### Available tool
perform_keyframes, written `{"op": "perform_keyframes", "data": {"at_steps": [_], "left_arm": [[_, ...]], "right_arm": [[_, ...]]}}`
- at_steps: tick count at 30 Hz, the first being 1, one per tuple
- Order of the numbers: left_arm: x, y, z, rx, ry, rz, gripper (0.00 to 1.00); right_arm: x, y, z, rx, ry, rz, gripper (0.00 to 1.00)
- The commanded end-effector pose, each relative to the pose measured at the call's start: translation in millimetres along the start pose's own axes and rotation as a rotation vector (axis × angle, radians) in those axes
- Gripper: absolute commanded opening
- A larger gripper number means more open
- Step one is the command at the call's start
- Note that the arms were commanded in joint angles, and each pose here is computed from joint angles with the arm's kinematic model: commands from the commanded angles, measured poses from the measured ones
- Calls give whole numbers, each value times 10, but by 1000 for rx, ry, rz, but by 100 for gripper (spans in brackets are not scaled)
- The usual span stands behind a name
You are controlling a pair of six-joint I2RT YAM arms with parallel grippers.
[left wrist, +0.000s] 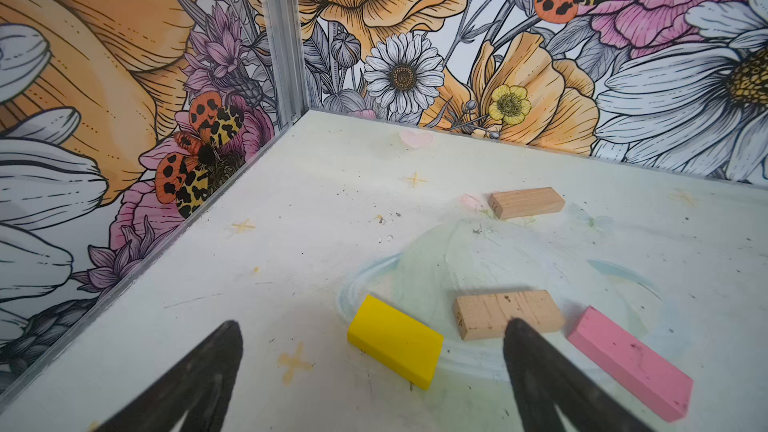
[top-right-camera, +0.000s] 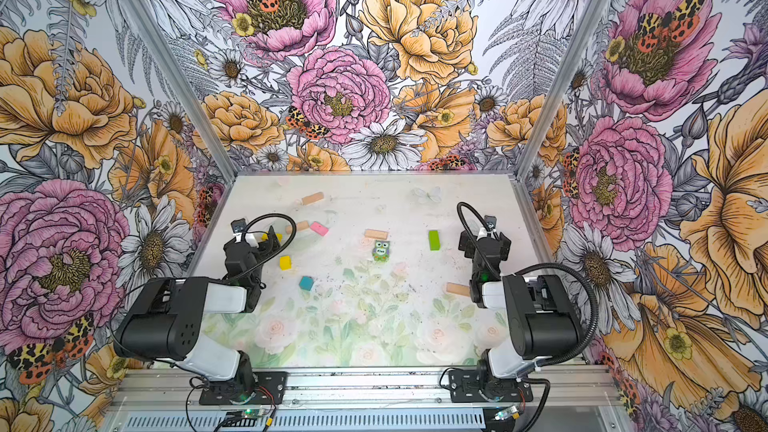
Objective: Build the wood block tower
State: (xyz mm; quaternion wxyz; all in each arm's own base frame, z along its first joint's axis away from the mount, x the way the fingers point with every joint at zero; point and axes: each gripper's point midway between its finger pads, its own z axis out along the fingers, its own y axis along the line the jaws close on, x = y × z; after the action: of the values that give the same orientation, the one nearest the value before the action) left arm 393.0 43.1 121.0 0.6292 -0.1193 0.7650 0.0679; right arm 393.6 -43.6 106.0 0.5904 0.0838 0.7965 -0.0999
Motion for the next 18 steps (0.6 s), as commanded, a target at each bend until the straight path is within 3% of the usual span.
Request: {"op": "perform_keyframes", "data": {"at_steps": [1,18], "left_arm": [[-112,-57,25,21,-36,7,99],[-111,-54,24,19,-36,7,99]], "right_arm": [[-91,36,-2,-15,-32,20,100],[-85,35,0,-14,-30,19,100]]}}
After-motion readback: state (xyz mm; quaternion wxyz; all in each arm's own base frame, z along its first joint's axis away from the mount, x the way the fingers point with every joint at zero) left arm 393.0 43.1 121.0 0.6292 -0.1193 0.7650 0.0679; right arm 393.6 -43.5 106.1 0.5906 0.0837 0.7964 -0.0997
